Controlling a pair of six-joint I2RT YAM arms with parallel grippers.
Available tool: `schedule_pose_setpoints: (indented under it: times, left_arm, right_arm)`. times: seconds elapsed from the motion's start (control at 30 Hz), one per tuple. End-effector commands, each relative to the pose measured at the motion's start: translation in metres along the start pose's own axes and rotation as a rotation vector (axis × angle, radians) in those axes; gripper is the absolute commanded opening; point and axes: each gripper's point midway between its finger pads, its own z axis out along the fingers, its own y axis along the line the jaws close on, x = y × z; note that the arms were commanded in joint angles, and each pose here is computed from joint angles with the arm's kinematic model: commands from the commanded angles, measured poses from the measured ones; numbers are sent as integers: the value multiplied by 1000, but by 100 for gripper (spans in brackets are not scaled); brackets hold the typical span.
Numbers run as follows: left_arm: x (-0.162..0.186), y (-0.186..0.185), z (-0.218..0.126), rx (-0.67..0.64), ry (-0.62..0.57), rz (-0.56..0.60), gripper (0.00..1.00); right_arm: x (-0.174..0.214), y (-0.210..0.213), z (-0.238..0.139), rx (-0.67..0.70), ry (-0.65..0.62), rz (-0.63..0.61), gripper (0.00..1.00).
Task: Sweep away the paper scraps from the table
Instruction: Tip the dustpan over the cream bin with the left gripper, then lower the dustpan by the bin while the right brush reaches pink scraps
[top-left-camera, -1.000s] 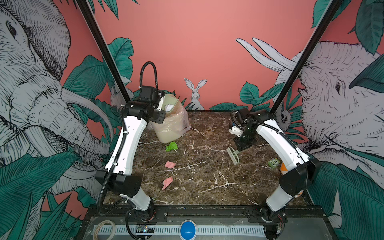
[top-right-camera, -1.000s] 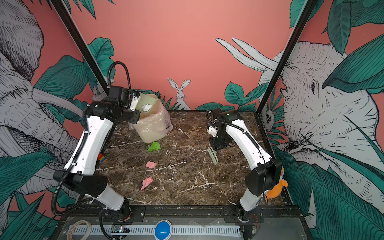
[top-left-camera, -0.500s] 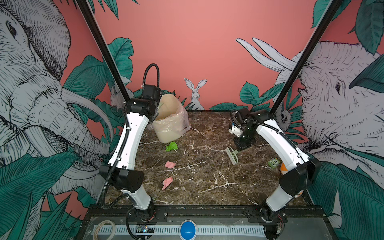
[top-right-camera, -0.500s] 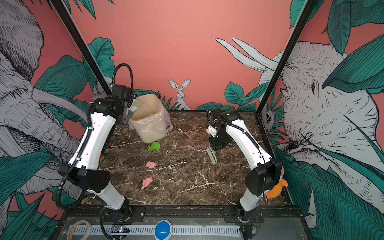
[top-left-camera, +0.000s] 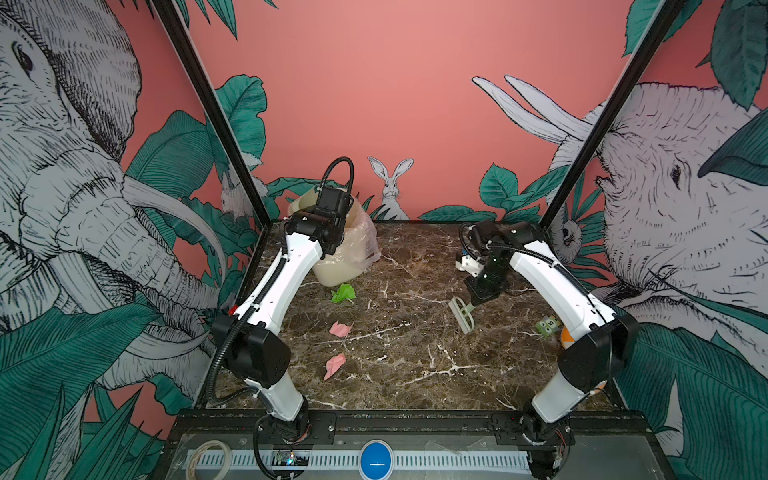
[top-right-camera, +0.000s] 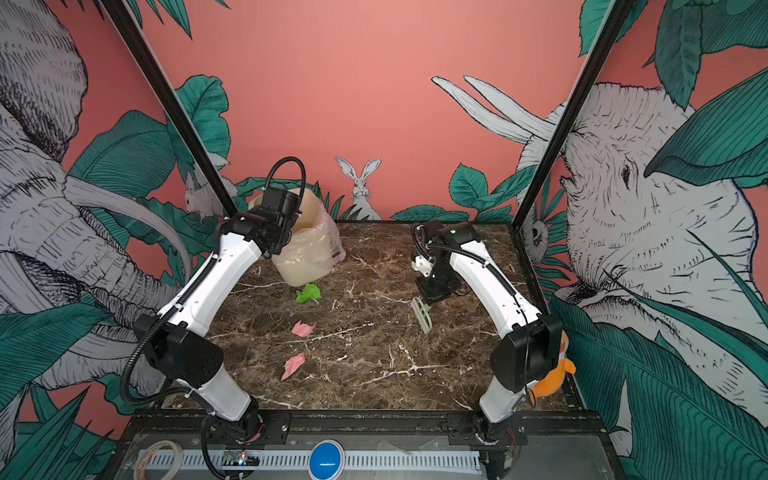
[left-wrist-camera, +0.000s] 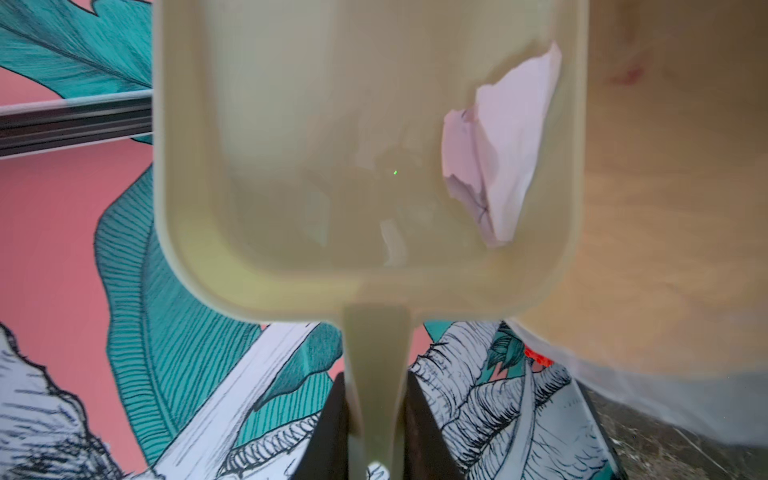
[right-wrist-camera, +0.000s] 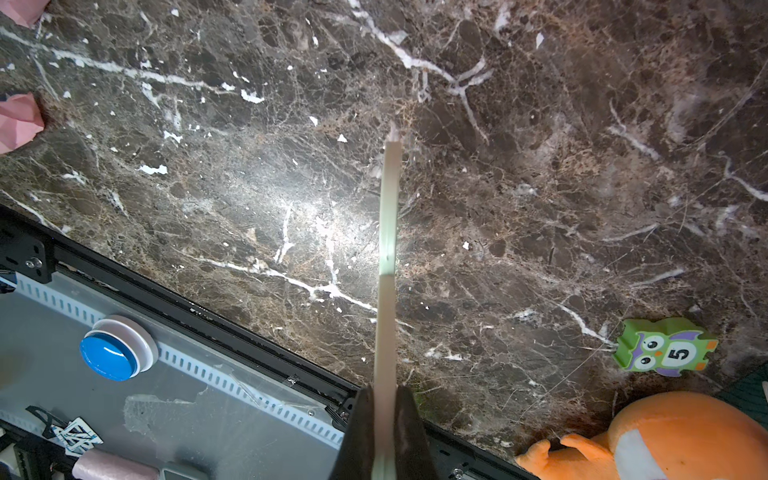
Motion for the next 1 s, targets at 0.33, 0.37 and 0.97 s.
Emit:
schedule_pose_setpoints:
  times: [0.33,0.37,0.97]
  left_arm:
    - [-9,44,-27,-229,-50,124,14]
    - [-10,46,-28,-237,-55,125,15]
    - [11,58,-59,-95,-204,-258,15]
  right_arm:
    - [1,6,-2,-36,-21,-16,0]
    - [1,6,-1,-37,-19,-15,0]
    - [-2,31,8,-114,-45,-34,0]
